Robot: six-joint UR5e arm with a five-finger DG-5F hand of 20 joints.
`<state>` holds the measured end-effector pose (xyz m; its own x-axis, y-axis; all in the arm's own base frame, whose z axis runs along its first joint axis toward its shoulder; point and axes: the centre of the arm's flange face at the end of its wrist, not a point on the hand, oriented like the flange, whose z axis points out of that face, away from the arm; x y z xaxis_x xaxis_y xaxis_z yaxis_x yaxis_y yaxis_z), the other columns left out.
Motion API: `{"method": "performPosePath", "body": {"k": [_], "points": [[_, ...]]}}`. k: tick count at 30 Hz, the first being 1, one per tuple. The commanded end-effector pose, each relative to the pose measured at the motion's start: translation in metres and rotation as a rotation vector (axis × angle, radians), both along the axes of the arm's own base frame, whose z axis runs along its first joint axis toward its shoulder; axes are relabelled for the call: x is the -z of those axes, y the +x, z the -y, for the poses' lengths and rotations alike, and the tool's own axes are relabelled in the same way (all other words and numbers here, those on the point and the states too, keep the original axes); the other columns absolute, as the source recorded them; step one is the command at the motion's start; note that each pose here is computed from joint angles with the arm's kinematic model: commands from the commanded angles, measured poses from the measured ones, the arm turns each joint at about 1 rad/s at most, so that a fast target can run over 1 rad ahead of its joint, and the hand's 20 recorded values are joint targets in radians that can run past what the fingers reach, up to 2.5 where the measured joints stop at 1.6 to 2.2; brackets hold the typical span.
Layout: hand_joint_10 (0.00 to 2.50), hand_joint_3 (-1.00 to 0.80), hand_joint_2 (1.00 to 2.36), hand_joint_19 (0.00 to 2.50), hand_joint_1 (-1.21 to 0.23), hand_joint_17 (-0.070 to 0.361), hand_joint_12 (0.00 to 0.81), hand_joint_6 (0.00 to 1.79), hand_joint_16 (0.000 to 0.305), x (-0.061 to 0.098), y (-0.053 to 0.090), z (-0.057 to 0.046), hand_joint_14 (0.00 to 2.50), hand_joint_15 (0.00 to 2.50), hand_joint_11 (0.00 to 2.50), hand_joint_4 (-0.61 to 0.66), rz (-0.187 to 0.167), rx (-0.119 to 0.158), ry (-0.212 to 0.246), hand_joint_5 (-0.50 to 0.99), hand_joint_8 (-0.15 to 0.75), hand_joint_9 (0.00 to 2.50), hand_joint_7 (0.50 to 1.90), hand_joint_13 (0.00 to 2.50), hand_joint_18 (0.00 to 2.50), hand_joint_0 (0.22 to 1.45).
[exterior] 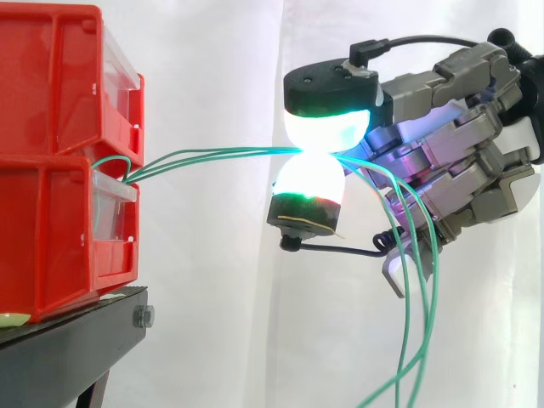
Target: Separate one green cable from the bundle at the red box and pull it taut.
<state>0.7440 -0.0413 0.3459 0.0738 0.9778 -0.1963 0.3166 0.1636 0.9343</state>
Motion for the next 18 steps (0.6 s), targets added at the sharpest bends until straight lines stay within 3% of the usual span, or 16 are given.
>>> {"method": "performPosePath", "body": {"k": [1, 2, 3, 6, 8, 9, 13, 16, 18], "points": [[1.69, -0.17, 1.44, 0.07, -0.67, 0.255, 0.4, 0.64, 0.113, 0.0, -0.0001, 0.0003, 2.5, 0.89, 1.64, 0.17, -0.001, 0.001, 0.0, 0.09, 0.288, 2.26, 1.34, 1.43, 1.19, 0.45], [1.73, -0.14, 1.13, 0.1, -0.68, 0.249, 0.394, 0.65, 0.111, 0.0, -0.0001, 0.0003, 2.5, 0.87, 1.62, 0.17, -0.001, 0.001, 0.0, 0.08, 0.286, 2.23, 1.33, 1.4, 1.16, 0.51], [1.78, -0.17, 1.01, 0.14, -0.66, 0.238, 0.393, 0.66, 0.106, -0.0001, 0.0001, 0.0003, 2.5, 0.88, 1.59, 0.17, 0.001, 0.001, 0.0, 0.08, 0.28, 2.21, 1.31, 1.38, 1.12, 0.52], [1.84, -0.32, 1.01, 0.18, -0.64, 0.223, 0.385, 0.67, 0.099, -0.0001, 0.0002, -0.0008, 2.5, 0.89, 1.55, 0.17, 0.001, -0.001, 0.0, 0.07, 0.276, 2.18, 1.27, 1.36, 1.07, 0.47], [2.03, -0.4, 1.01, 0.42, -0.61, 0.182, 0.349, 0.7, 0.081, -0.0001, 0.0001, 0.0003, 2.5, 0.93, 1.47, 0.16, 0.001, 0.001, 0.0, 0.06, 0.254, 2.09, 1.2, 1.27, 0.96, 0.45], [2.03, -0.47, 1.0, 0.42, -0.58, 0.18, 0.349, 0.71, 0.08, -0.0001, 0.0001, 0.0003, 2.5, 0.92, 1.48, 0.17, 0.001, 0.001, 0.0, 0.06, 0.254, 2.09, 1.2, 1.27, 0.96, 0.45], [1.9, -0.5, 1.0, 0.25, -0.45, 0.2, 0.361, 0.68, 0.089, -0.0001, -0.0001, 0.0036, 2.5, 0.88, 1.47, 0.17, 0.0, 0.002, -0.004, 0.07, 0.259, 2.16, 1.22, 1.32, 1.02, 0.4], [1.84, -0.5, 1.0, 0.24, -0.31, 0.19, 0.331, 0.67, 0.085, -0.0001, -0.0002, 0.0047, 2.5, 0.87, 1.49, 0.16, -0.001, 0.001, -0.014, 0.08, 0.238, 2.23, 1.23, 1.37, 1.05, 0.42], [1.94, -0.5, 1.0, 0.36, -0.18, 0.162, 0.29, 0.67, 0.072, -0.0012, -0.0005, 0.0059, 2.5, 0.91, 1.46, 0.14, -0.001, 0.0, -0.021, 0.09, 0.194, 2.25, 1.19, 1.41, 1.05, 0.47]]}}
